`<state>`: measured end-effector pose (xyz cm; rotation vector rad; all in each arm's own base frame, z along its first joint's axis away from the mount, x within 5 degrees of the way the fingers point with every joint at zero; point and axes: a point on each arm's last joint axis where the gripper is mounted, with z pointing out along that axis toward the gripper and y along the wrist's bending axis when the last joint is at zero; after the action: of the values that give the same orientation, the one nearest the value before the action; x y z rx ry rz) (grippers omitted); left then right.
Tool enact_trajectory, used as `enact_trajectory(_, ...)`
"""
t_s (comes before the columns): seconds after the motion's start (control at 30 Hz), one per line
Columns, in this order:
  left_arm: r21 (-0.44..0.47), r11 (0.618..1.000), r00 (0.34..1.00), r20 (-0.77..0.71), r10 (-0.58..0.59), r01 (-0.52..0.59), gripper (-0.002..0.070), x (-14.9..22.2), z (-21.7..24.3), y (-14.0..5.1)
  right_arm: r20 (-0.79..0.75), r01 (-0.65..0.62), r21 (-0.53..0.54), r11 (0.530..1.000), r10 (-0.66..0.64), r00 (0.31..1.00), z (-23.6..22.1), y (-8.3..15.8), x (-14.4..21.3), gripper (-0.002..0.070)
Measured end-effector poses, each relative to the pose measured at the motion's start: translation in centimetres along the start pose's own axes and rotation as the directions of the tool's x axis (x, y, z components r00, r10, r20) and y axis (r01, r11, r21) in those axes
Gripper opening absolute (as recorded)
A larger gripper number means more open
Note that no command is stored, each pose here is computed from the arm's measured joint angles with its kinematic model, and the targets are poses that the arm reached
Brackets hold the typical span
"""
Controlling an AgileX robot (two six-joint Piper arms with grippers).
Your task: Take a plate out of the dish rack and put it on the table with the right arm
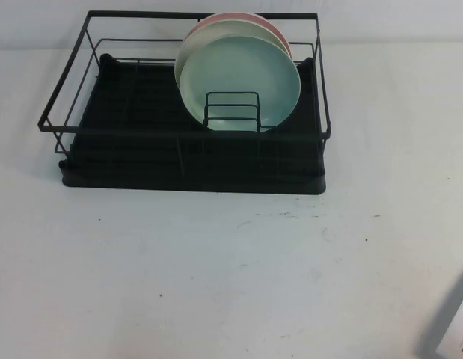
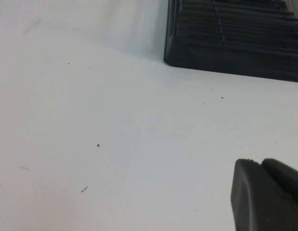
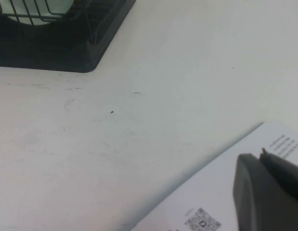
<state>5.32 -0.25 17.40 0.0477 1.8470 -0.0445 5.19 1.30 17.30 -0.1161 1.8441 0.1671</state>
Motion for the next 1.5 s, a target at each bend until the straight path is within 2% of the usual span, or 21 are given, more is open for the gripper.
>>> enact_trajectory(1.07, 0.0, 1.0, 1.0, 0.0, 0.0, 0.0, -0.0004, 0.0, 0.0, 0.0, 0.003, -0.039, -0.014, 0.999, 0.039, 0.999, 0.0, 0.13, -0.03, -0.0018)
enact_trajectory(1.43, 0.0, 1.0, 1.0, 0.0, 0.0, 0.0, -0.0004, 0.0, 0.0, 0.0, 0.01, -0.135, -0.05, 0.99, 0.136, 0.991, -0.01, 0.44, -0.15, -0.0018)
enact_trajectory(1.5, 0.0, 1.0, 1.0, 0.0, 0.0, 0.0, -0.0004, 0.0, 0.0, 0.0, 0.019, -0.191, -0.069, 0.979, 0.193, 0.981, -0.02, 0.59, -0.29, -0.0018)
